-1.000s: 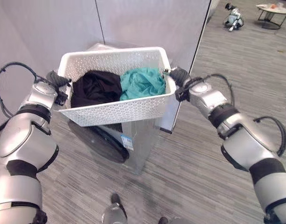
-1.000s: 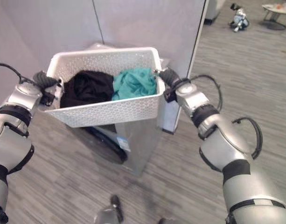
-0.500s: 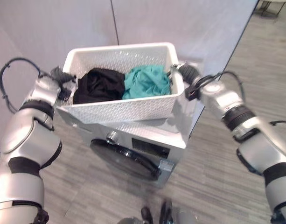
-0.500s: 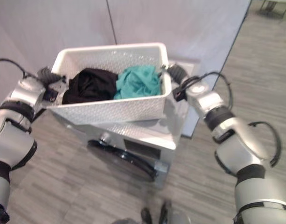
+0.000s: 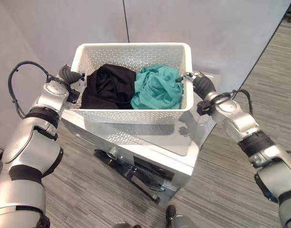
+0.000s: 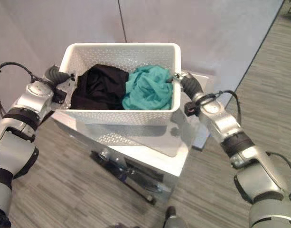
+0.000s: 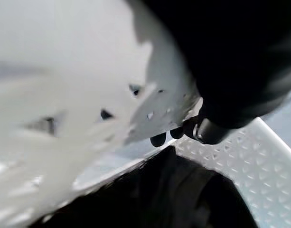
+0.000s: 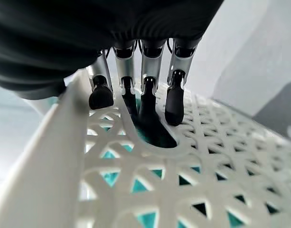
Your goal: Grab the laundry basket,head to the washer,open it,put in the laundry and shut it.
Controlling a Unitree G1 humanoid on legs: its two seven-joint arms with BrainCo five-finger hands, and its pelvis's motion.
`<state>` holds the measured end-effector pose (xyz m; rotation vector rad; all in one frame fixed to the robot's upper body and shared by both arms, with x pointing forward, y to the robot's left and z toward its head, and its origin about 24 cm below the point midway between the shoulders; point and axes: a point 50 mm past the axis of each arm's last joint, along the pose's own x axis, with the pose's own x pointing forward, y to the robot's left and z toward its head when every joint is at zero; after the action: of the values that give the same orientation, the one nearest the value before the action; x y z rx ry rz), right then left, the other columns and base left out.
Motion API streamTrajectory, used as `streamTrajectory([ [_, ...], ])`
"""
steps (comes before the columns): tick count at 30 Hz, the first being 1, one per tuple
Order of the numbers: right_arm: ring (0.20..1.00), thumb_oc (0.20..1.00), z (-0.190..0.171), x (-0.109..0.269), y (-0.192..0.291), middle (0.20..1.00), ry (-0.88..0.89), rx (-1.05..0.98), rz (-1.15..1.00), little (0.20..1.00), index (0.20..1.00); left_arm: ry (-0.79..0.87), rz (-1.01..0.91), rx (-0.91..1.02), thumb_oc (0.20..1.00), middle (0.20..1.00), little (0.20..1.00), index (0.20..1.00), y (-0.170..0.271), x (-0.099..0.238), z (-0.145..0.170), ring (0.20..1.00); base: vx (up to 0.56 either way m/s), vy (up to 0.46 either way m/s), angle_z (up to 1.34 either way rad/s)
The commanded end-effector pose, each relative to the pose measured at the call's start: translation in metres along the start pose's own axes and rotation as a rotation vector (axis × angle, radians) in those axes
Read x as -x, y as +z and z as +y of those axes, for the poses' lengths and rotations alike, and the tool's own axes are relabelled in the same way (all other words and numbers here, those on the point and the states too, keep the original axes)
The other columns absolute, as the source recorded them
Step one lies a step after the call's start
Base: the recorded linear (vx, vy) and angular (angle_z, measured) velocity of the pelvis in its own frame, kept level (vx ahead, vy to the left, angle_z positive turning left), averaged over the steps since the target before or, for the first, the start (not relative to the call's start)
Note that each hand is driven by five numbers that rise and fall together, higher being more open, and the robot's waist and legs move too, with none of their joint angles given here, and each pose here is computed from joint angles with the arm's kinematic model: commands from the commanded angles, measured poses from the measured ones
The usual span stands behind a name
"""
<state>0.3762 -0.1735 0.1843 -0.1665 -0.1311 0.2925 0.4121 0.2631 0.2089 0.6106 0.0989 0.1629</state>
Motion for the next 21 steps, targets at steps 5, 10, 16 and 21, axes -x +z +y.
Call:
streamTrajectory([
  [5, 0.2, 0.2, 0.028, 0.003, 0.006, 0.2, 0.16, 0.064, -0.045, 0.2, 0.2, -0.355, -0.191, 0.032, 0.2, 0.2, 0.2, 0.2, 0.039, 0.011, -0.124, 0.2, 0.09, 0.103, 0.2],
  [10, 0.2, 0.2, 0.029, 0.014, -0.004, 0.2, 0.177, 0.014, -0.041, 0.2, 0.2, -0.416, -0.192, -0.009, 0.2, 0.2, 0.2, 0.2, 0.031, 0.017, -0.143, 0.2, 0.13, 0.266, -0.35],
  [16, 0.2, 0.2, 0.038, 0.019, -0.01, 0.2, 0.221, 0.014, -0.031, 0.2, 0.2, -0.426, -0.156, -0.031, 0.2, 0.2, 0.2, 0.2, 0.02, 0.018, -0.149, 0.2, 0.04, 0.153, -0.41],
  [21, 0.925, 0.925, 0.052, 0.015, -0.009, 0.925, 0.25, 0.035, -0.036, 0.925, 0.925, -0.406, -0.109, -0.046, 0.2, 0.2, 0.2, 0.2, 0.008, 0.016, -0.146, 0.2, 0.01, 0.088, -0.2],
])
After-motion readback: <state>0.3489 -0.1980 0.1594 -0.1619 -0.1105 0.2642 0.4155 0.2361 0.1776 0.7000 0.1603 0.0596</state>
